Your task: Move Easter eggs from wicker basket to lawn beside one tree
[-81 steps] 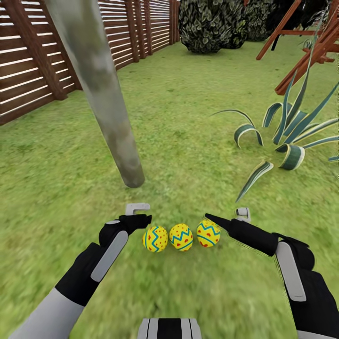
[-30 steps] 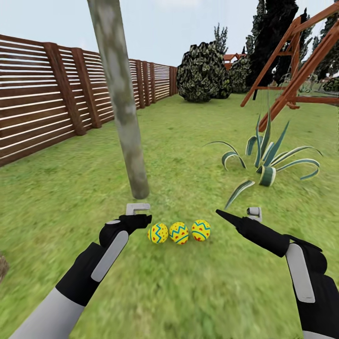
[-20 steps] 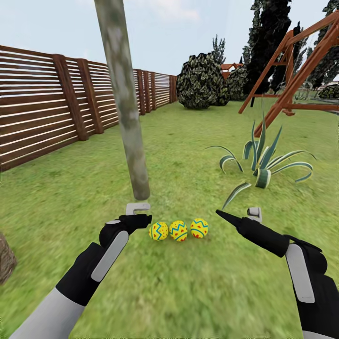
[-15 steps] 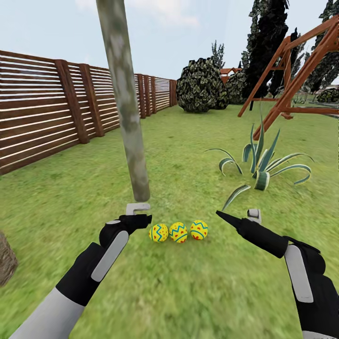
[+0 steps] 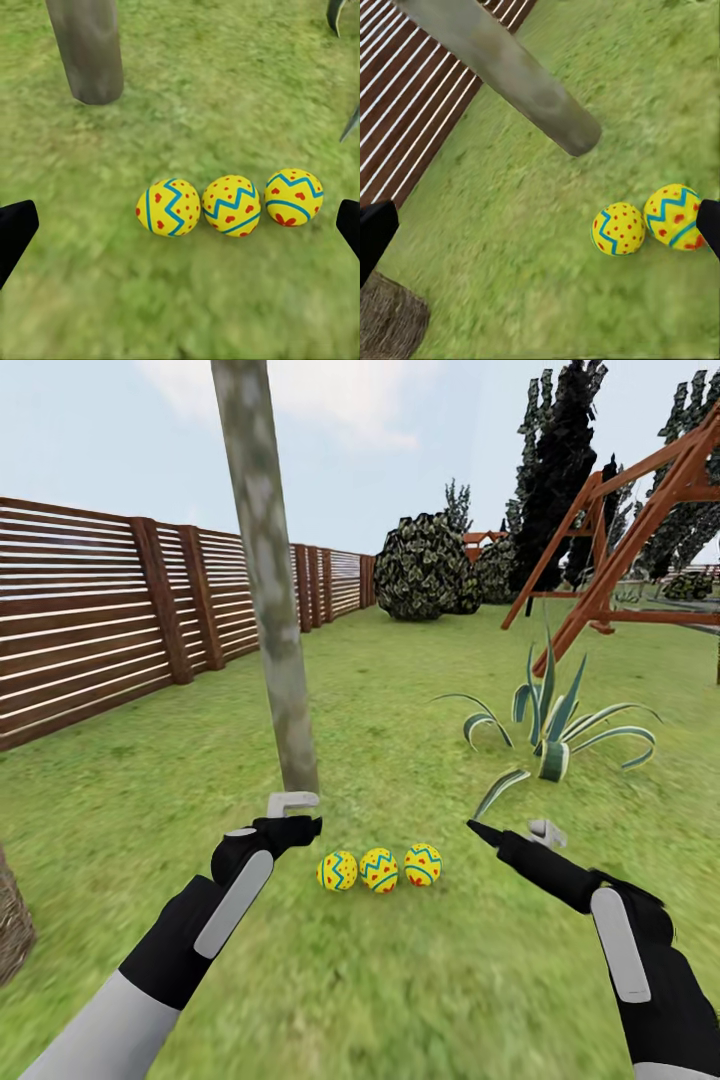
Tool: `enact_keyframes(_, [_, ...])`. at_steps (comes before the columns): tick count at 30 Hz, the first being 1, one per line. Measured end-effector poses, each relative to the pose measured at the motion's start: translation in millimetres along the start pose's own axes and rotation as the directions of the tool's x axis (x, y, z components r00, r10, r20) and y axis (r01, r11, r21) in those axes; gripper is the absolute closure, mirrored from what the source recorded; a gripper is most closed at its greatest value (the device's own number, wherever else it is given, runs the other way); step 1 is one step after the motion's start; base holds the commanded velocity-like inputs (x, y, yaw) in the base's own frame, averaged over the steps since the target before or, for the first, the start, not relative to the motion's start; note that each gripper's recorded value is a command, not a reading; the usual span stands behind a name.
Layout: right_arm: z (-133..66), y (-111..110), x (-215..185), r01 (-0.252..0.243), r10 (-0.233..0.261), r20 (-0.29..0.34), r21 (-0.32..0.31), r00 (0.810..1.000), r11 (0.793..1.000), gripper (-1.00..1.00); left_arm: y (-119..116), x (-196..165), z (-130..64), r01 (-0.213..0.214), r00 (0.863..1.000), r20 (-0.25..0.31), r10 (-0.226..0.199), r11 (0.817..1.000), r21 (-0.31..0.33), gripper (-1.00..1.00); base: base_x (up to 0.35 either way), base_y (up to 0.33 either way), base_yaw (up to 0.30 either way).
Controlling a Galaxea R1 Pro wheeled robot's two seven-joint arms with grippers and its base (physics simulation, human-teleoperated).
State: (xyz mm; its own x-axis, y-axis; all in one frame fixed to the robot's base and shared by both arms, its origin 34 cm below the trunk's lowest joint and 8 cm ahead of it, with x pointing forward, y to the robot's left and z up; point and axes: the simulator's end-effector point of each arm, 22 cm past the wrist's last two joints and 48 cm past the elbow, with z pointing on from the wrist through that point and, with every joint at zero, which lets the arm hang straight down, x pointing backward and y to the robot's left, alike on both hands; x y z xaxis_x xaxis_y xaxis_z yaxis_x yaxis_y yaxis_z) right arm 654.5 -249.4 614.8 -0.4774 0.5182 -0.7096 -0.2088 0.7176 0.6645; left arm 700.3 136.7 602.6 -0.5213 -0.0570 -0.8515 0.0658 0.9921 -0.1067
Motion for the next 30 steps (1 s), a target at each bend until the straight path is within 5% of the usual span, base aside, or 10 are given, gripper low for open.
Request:
enact_keyframes(2, [-0.6,-15,-1,0.009,-0.009,0.002,0.089,1.000,0.996,-1.00,0,-4,-3.1,-0.001,1.000,0.007,0.001,1.000,-0.001,-1.00,0.000,0.000,0.000])
enact_keyframes(3, [-1.1,-29,0,0.019,-0.019,-0.002,0.172,1.000,0.985,-1.00,1,-5,-4.1,-0.002,1.000,0.008,0.002,1.000,-0.004,-1.00,0.000,0.000,0.000])
enact_keyframes(8, [-8.3,-60,3,0.048,-0.043,-0.022,0.358,0.999,0.933,-1.00,3,-12,-10.5,-0.003,1.000,0.021,0.003,1.000,-0.012,-1.00,0.000,0.000,0.000])
enact_keyframes(12, [-11.6,-67,5,0.073,-0.060,-0.045,0.409,0.997,0.910,-1.00,6,-12,-12.7,-0.006,1.000,0.016,0.006,1.000,-0.023,-1.00,0.000,0.000,0.000])
enact_keyframes(16, [-19.7,-98,24,0.097,-0.050,-0.105,0.514,0.993,0.852,-1.00,15,1,-8.0,-0.008,1.000,-0.016,0.007,0.999,-0.048,-1.00,0.000,0.000,0.000])
enact_keyframes(24, [-34.6,-133,34,0.172,-0.103,-0.145,0.624,0.984,0.762,-1.00,37,28,2.5,0.010,0.998,-0.060,-0.016,0.995,-0.102,-1.00,0.000,0.000,0.000])
enact_keyframes(30, [-37.7,-133,32,0.190,-0.129,-0.142,0.638,0.981,0.746,-1.00,47,29,3.4,0.028,0.999,-0.036,-0.033,0.991,-0.131,-1.00,0.000,0.000,0.000])
